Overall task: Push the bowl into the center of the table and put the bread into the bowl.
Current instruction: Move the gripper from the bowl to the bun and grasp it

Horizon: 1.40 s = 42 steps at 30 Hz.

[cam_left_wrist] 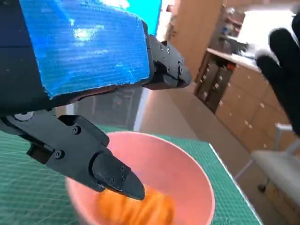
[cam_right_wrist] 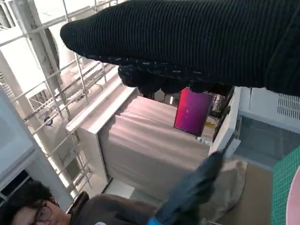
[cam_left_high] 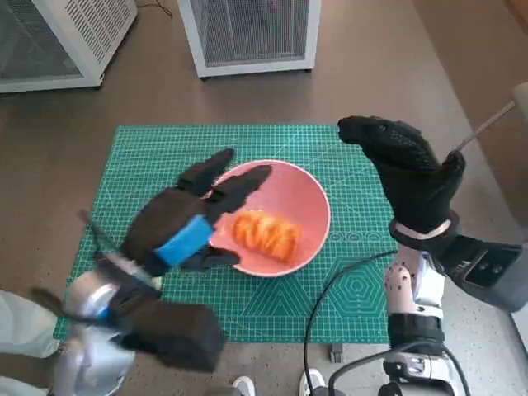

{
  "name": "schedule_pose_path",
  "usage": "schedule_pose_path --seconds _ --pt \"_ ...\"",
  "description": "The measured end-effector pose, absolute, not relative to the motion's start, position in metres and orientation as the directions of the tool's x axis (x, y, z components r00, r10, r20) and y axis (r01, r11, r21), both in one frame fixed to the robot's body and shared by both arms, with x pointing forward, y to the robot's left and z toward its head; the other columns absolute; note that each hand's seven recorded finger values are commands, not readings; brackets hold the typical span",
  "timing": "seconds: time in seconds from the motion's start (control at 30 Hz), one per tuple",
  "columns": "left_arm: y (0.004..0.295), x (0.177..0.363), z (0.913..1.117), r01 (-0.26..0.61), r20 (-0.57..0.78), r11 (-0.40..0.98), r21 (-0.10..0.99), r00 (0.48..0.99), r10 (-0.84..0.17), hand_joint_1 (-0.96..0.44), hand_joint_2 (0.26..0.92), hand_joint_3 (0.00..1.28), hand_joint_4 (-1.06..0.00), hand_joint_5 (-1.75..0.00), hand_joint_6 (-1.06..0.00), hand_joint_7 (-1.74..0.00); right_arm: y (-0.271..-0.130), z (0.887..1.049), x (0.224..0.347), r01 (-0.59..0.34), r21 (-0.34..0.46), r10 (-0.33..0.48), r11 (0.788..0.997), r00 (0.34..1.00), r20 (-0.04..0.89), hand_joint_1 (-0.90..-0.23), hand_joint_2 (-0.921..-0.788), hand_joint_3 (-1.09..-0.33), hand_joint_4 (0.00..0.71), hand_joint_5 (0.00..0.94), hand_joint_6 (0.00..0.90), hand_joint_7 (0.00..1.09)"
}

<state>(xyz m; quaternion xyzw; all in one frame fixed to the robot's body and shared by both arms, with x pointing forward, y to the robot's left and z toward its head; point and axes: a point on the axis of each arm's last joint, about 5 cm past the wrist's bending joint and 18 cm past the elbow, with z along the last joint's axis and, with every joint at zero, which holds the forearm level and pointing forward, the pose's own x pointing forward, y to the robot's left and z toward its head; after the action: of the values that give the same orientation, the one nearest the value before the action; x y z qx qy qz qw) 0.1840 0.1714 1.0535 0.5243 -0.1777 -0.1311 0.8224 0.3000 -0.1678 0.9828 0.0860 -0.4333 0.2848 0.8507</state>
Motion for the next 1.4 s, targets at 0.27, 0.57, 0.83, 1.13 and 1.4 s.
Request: schedule_pose_path --seconds 0.27,0.57,0.83,1.13,1.4 --pt "0.205 0.148 1.071 -0.014 0.139 0.420 0.907 0.953 -0.269 -0.36 0.742 0.00 -0.09 0.00 -0.26 0.00 -0.168 0.982 0.299 -0.559 -0.090 0.404 0.824 0.469 0.786 -0.574 -0.921 -0.612 0.241 0.000 0.326 0.01" --pt "0.224 0.120 1.075 0.018 0.047 0.406 0.914 0.987 -0.151 -0.30 0.709 0.00 -0.08 0.00 -0.27 0.00 -0.166 0.980 0.297 -0.560 -0.082 0.400 0.824 0.473 0.785 -0.572 -0.921 -0.609 0.238 0.000 0.325 0.00" --pt "0.231 0.111 1.071 0.094 -0.054 0.391 0.915 0.992 -0.112 -0.24 0.688 0.00 -0.10 -0.01 -0.29 -0.01 -0.164 0.981 0.297 -0.567 -0.079 0.403 0.820 0.473 0.784 -0.570 -0.921 -0.608 0.239 0.001 0.325 0.00" --pt "0.232 0.107 1.063 0.178 -0.157 0.378 0.908 0.984 -0.088 -0.24 0.691 0.00 -0.11 -0.01 -0.29 -0.01 -0.164 0.980 0.297 -0.567 -0.076 0.402 0.820 0.476 0.782 -0.567 -0.921 -0.609 0.239 0.000 0.326 0.00" --pt "0.229 0.107 1.053 0.212 -0.213 0.385 0.898 0.976 -0.040 -0.26 0.698 0.00 -0.13 -0.01 -0.29 -0.01 -0.164 0.980 0.297 -0.572 -0.070 0.403 0.817 0.482 0.778 -0.590 -0.921 -0.610 0.235 0.000 0.327 0.00"
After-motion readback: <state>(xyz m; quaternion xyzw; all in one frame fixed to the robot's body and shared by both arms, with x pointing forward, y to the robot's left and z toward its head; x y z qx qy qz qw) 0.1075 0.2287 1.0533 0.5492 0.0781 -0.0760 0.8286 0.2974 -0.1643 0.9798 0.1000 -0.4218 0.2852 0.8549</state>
